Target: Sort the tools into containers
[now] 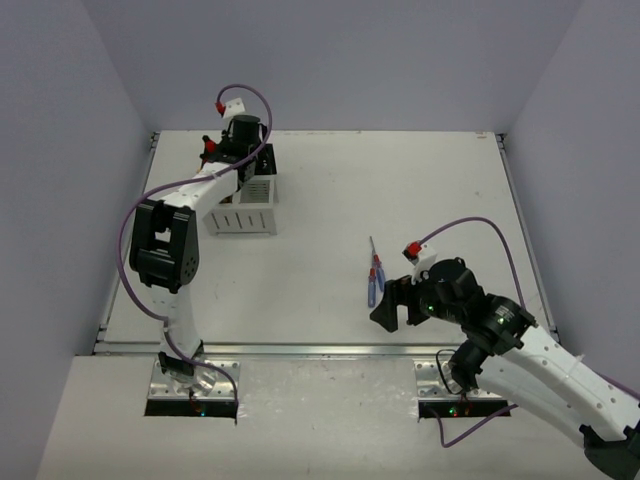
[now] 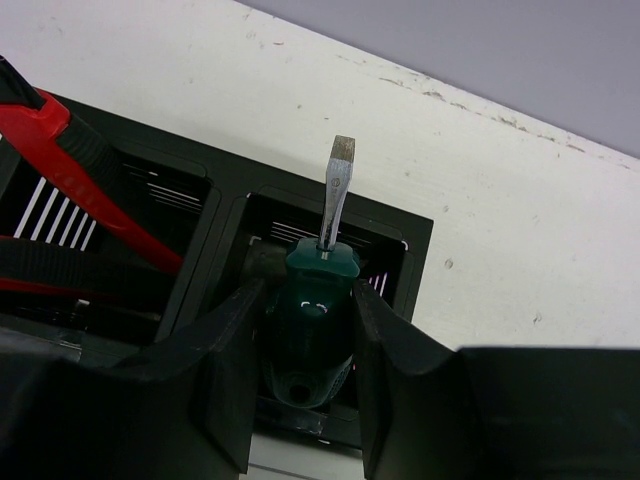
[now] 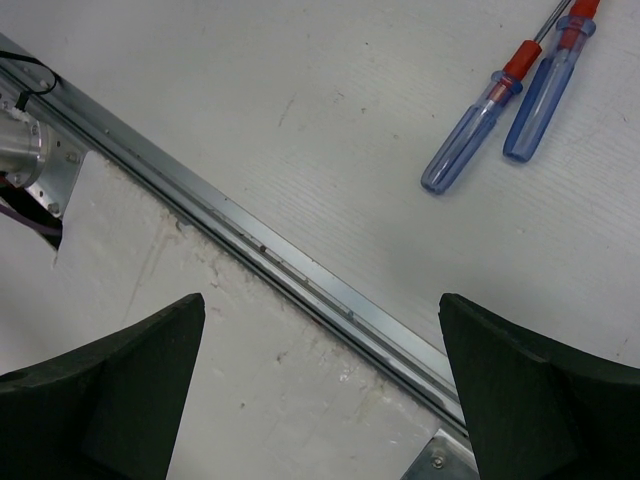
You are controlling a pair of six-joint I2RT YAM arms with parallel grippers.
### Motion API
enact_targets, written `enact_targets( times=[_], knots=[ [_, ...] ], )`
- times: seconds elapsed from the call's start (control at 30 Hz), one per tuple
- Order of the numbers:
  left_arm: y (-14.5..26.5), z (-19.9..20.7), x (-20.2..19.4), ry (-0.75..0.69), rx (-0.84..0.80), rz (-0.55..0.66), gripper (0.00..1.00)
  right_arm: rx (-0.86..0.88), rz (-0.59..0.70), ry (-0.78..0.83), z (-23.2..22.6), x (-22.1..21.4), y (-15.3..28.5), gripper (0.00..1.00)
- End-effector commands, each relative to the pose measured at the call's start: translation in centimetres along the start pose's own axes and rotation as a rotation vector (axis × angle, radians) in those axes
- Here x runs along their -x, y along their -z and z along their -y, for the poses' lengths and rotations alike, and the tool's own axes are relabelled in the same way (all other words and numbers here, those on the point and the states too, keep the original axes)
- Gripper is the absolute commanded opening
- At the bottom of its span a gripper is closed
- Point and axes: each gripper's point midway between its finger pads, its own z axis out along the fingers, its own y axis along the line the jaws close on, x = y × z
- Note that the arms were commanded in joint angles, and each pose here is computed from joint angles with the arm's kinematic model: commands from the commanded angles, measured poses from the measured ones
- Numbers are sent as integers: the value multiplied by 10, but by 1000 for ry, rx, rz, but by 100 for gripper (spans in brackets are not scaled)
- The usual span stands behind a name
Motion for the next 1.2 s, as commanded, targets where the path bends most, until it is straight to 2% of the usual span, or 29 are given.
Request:
enact_targets(
  times=[0.0, 0.03, 0.23, 0.37, 0.43, 0.47, 0.5, 0.6, 0.73, 0.8, 0.83, 0.9, 0.93, 1.0, 1.07, 1.17],
  knots=[
    [-1, 10, 28, 73, -41, 77, 41, 31, 26, -15, -7, 8, -4, 99],
    [1, 10, 28, 82, -48, 78, 51, 38, 18, -15, -8, 7, -5, 99],
    [18, 17, 44, 121, -95, 102, 63, 30, 14, -14, -6, 5, -9, 99],
    [35, 23, 61, 163, -135, 126, 77, 35, 6, -22, -7, 4, -14, 99],
    [68, 31, 84, 208, -200, 145, 97, 9, 6, -25, -2, 4, -18, 99],
    [82, 32, 87, 231, -224, 139, 100, -17, 10, -31, 2, 6, -21, 99],
    [95, 35, 86, 246, -254, 125, 100, -51, 1, -36, 7, 6, -24, 99],
    [174, 31, 108, 299, -365, 166, 100, -200, -17, -40, 30, 10, -28, 99],
    [245, 8, 71, 244, -445, 149, 100, -391, -103, -9, 59, 8, -33, 97],
    [283, -10, 61, 203, -479, 171, 100, -494, -186, -13, 80, 5, -38, 90],
    [291, -17, 49, 176, -484, 155, 100, -517, -199, -27, 87, 5, -39, 82],
    [299, -31, 26, 117, -473, 114, 100, -549, -239, -41, 99, 8, -49, 65],
    [301, -35, 20, 91, -467, 103, 100, -554, -227, -52, 102, 11, -50, 64],
    [304, -47, 0, -12, -451, 41, 100, -523, -244, -68, 104, 18, -63, 52],
    [308, -49, -12, -74, -469, 5, 100, -524, -241, -61, 106, 29, -70, 44],
    [316, -52, -32, -104, -543, 12, 100, -562, -286, -47, 120, 32, -84, 32]
  ],
)
